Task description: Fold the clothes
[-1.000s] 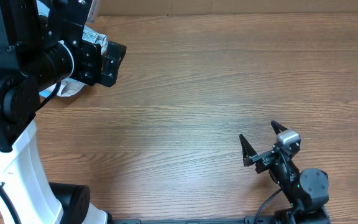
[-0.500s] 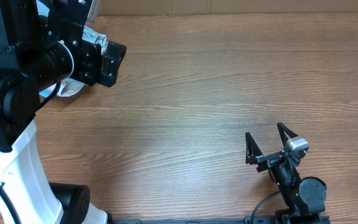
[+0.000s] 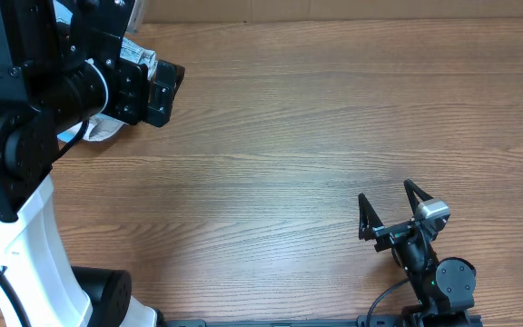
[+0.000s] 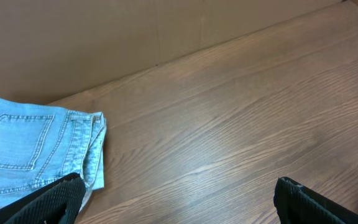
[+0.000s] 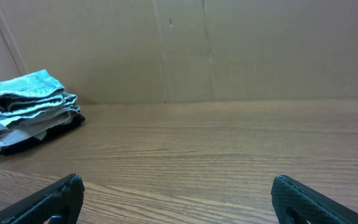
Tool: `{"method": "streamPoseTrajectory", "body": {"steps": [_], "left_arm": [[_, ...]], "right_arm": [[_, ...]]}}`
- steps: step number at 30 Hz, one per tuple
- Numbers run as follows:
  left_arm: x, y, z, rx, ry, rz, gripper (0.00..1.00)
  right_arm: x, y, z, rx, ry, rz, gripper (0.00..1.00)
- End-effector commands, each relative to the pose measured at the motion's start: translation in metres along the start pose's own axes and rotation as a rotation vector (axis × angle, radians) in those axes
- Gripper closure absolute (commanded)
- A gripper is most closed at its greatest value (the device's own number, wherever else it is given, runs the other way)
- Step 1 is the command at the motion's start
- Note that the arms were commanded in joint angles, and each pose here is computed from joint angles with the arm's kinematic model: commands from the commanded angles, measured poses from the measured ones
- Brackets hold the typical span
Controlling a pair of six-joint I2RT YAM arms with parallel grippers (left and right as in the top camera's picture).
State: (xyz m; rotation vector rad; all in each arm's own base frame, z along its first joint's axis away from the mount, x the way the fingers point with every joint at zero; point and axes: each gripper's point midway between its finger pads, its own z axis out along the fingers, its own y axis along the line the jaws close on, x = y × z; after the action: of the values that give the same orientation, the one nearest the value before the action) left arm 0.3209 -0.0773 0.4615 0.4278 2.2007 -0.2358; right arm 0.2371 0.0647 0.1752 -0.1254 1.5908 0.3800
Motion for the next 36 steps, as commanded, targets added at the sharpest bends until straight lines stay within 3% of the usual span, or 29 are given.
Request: {"method": "streamPoseTrajectory", "body": {"steps": [1, 15, 26, 36], "left_arm": [[0.000, -0.003, 0.003, 0.014, 0.007, -0.009, 0.00], [0.000, -0.003, 0.005, 0.015, 0.009, -0.010, 0.00], [-0.039, 0.010, 0.019, -0.047, -0.258, 0.055, 0.00], [0.018, 0.011, 0.047, -0.106, -0.431, 0.157, 0.00]], "right_arm": [[0.001, -0.004, 0.000, 0.018, -0.006, 0.005, 0.00], [0.001, -0.004, 0.000, 0.017, -0.006, 0.005, 0.00], [0.001, -0.004, 0.000, 0.018, -0.006, 0.005, 0.00], [0.001, -0.004, 0.000, 0.018, -0.006, 0.005, 0.00]]}}
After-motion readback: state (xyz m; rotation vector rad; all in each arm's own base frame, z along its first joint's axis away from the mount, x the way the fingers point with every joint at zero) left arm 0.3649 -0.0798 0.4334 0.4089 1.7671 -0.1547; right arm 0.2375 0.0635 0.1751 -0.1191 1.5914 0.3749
